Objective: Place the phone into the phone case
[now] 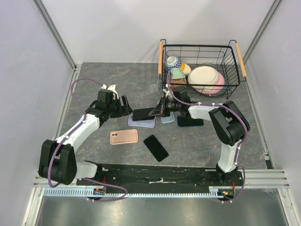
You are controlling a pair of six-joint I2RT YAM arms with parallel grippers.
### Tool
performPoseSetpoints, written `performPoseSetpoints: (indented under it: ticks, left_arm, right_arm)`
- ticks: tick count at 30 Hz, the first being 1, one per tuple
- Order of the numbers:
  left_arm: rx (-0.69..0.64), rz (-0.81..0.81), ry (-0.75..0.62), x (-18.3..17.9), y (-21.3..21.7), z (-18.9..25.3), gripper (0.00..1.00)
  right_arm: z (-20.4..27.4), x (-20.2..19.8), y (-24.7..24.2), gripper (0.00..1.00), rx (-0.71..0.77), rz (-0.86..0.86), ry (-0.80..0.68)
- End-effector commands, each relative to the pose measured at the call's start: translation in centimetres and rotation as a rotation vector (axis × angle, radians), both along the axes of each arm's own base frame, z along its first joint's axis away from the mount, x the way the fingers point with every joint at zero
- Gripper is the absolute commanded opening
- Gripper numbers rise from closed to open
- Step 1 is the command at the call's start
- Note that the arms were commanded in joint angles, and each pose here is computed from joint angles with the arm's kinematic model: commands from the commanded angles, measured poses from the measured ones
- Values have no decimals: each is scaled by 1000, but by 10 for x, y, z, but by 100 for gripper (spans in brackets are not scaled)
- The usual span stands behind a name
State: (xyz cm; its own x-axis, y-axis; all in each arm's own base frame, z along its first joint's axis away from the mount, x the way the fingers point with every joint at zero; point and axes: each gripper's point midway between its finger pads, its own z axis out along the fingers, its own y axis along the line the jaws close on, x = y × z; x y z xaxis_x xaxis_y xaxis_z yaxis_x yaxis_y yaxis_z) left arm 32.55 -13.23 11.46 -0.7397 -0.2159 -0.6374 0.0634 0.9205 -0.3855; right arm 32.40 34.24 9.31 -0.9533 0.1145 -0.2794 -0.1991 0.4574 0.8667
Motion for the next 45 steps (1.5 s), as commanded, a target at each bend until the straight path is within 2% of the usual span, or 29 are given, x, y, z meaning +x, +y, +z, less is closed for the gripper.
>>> performPoseSetpoints:
  ticks: [1, 21, 36, 45]
  left_arm:
    - [-14, 9, -18, 15, -4, 5, 83]
    - [-41, -37, 53, 25, -19, -50, 83]
    - [-113, -70, 106, 22, -33, -66, 83]
    - [-129, -76, 146, 12, -35, -76, 82]
  right_arm:
    - [12, 9, 9, 0, 64, -19, -6]
    - [-26, -10, 8, 0, 83, -17, 152]
    - [-53, -38, 2, 0, -12, 21, 175]
    - [-60, -35, 1, 0, -30, 1, 176]
